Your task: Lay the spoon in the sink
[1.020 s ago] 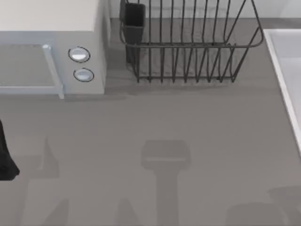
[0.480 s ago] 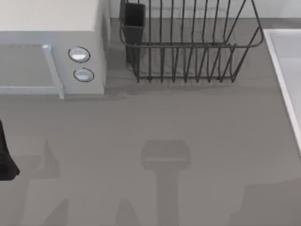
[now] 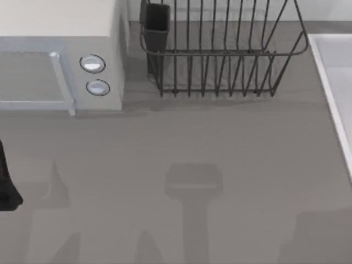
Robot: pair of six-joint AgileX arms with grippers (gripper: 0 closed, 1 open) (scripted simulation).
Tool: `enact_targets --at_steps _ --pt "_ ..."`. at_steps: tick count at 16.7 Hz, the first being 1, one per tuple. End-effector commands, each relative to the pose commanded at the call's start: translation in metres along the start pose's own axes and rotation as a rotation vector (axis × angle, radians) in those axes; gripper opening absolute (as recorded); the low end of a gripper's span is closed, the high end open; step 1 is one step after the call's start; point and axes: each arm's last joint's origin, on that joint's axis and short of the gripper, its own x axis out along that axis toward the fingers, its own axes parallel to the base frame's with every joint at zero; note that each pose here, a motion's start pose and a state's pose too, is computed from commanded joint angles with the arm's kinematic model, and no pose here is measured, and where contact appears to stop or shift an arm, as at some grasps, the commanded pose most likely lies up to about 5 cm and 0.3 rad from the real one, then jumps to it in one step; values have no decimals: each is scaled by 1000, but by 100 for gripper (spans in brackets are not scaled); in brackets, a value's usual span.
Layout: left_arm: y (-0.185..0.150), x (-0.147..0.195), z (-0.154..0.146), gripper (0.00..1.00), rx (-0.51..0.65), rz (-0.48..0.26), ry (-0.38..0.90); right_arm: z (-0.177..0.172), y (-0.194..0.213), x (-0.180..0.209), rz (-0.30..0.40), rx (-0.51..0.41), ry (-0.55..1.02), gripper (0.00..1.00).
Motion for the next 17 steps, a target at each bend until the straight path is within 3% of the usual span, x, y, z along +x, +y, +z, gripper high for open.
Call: enact_targets --at_steps 7,13,17 --pt "0 0 0 100 0 0 0 -1 0 72 -7 0 7 100" --pt "0 0 0 100 0 0 0 1 2 83 -3 0 3 100" --pt "0 0 0 100 0 0 0 1 2 83 -3 0 3 70"
